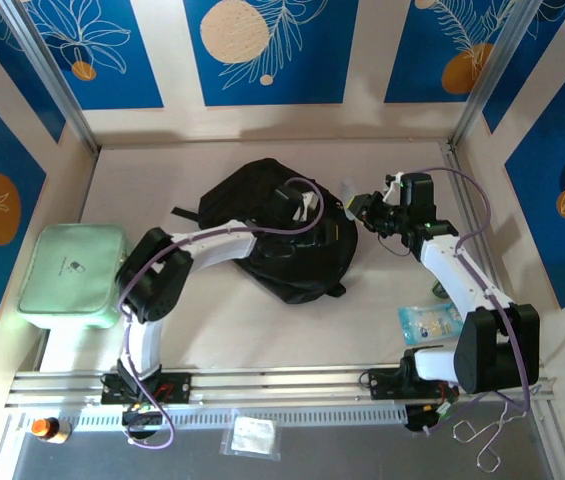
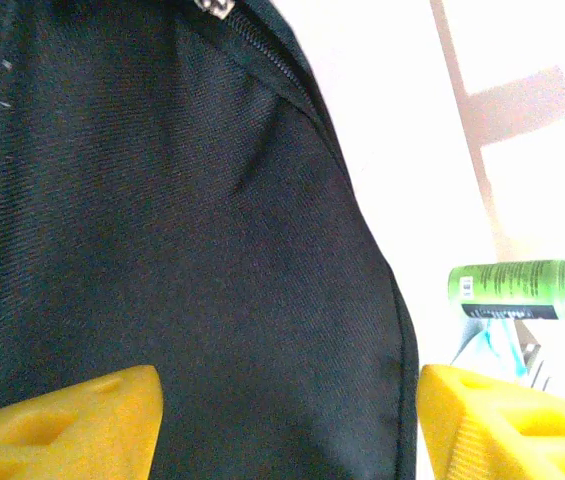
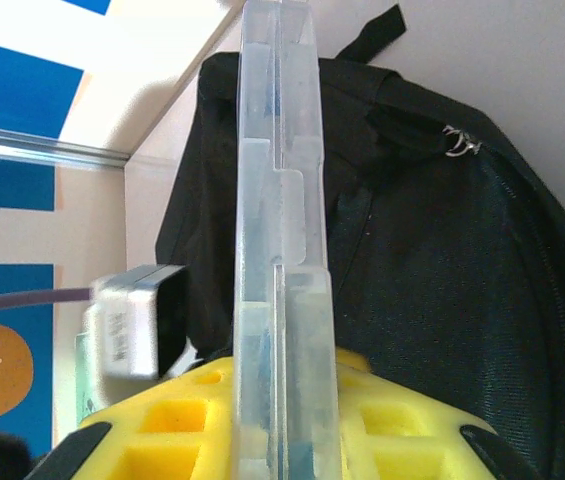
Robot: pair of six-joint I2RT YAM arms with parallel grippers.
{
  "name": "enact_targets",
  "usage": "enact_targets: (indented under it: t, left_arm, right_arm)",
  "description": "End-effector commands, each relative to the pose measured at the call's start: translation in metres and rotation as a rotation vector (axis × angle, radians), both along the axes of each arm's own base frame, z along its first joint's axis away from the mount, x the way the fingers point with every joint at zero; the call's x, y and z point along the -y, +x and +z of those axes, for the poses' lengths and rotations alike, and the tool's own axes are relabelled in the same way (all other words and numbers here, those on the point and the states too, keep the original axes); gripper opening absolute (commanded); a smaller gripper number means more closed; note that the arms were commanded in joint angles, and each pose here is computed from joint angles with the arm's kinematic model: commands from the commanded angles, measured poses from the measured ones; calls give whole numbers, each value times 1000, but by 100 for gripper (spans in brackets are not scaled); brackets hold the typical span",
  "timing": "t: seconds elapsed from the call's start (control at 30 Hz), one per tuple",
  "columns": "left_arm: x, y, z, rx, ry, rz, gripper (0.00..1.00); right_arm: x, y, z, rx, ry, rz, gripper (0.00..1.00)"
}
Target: Pack the student bag
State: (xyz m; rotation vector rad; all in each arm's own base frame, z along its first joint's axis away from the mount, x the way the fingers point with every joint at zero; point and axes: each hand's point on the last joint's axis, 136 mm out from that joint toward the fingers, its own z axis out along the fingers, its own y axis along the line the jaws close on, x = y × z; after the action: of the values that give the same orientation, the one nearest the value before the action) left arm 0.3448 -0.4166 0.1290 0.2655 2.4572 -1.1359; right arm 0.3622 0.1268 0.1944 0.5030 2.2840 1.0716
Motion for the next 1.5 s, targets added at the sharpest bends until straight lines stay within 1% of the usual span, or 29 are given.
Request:
enact_targets:
  t: [0.0, 0.13, 0.2, 0.3, 0.47, 0.53, 0.63, 0.7, 0.77, 0.87, 1.03, 1.2, 1.33, 1.47]
  left_arm:
    - [-48, 3, 26, 83, 114, 36, 68]
    - [-101, 14, 23, 118, 261, 85, 67]
    - [-118, 20, 18, 106, 297, 93, 65]
    - [-130, 26, 5, 80, 326, 81, 59]
    - [-129, 29, -16, 37, 357, 26, 48]
    - [-125, 29, -19, 30, 348, 2, 42]
    - [-126, 30, -24, 29, 361, -3, 40]
    - [-127, 29, -27, 29, 379, -13, 36]
    - [-125, 26, -25, 31, 369, -36, 31]
    - [-116, 19, -12, 60, 314, -92, 26]
    - [-112, 12, 4, 123, 270, -137, 22]
    - [-105, 4, 9, 141, 228, -187, 17]
    - [-100, 0, 7, 150, 223, -221, 15]
    - [-98, 1, -3, 131, 229, -225, 15]
  right_arm:
    - [-1, -8, -8, -25, -12, 30, 11]
    - [-7, -6, -12, -38, -3, 45, 12]
    - [-11, -5, -12, -43, 2, 55, 12]
    - [-18, -3, -13, -48, 2, 72, 12]
    - [-28, -3, -12, -55, -1, 99, 12]
    - [-32, -3, -12, -58, -3, 108, 11]
    - [-35, -3, -12, -63, -3, 113, 12]
    - [-38, -3, -13, -65, -2, 120, 12]
    - [-41, -3, -12, -65, 0, 128, 12]
    - [-47, -3, -11, -71, 4, 147, 11]
    - [-70, -5, -11, -101, 14, 213, 11]
    - [-99, -11, -13, -148, 3, 290, 11]
    - [-116, -14, -19, -193, 1, 329, 12]
    - [-127, -14, -25, -238, -9, 349, 11]
